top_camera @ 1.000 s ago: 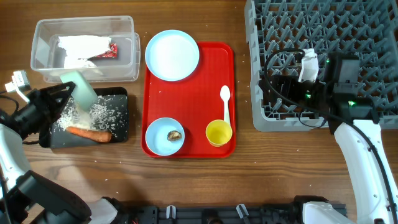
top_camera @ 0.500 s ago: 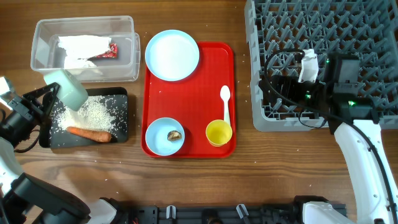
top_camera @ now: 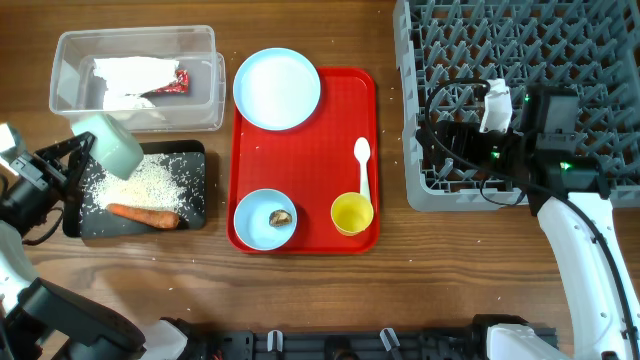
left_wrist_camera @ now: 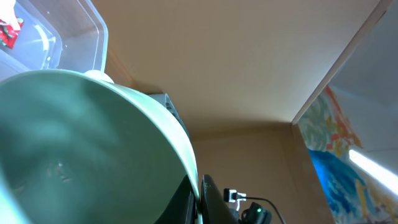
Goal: Sort waste into correct bins and load items into the dishwasher rack
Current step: 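Tip the green bowl over the black tray to pour out the rice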
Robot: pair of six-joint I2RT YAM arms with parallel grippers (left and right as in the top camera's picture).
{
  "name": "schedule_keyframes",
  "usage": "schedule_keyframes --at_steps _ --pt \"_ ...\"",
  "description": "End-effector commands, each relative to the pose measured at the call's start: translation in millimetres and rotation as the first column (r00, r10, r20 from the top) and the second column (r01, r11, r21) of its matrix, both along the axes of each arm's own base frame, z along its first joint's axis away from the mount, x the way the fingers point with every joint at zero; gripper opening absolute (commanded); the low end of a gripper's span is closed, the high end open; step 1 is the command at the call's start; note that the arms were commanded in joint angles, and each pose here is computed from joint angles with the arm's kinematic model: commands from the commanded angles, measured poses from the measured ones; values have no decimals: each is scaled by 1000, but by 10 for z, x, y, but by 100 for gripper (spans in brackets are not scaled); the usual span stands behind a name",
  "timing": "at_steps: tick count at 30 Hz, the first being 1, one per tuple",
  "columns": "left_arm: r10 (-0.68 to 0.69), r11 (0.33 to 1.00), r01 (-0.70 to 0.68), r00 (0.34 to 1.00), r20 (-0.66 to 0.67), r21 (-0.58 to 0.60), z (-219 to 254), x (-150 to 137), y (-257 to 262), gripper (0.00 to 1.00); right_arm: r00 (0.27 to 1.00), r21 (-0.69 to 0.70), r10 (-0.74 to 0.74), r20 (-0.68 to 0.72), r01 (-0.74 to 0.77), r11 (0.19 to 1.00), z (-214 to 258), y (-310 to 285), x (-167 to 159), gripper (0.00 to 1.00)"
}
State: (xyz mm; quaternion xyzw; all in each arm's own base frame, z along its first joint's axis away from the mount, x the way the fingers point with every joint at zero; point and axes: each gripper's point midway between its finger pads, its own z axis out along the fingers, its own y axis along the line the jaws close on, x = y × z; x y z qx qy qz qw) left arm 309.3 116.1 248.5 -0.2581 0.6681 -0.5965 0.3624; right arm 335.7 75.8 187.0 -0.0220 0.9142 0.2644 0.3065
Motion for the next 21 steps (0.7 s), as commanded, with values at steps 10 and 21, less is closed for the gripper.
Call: schedule_keyframes --at_steps 10,21 --pt "-5 997 3 1000 -22 -75 34 24 51 4 1000 -3 -3 6 3 1000 34 2 36 100" --pt "-28 998 28 1000 -3 -52 47 57 -15 4 1000 -3 -2 5 2 1000 32 2 34 100"
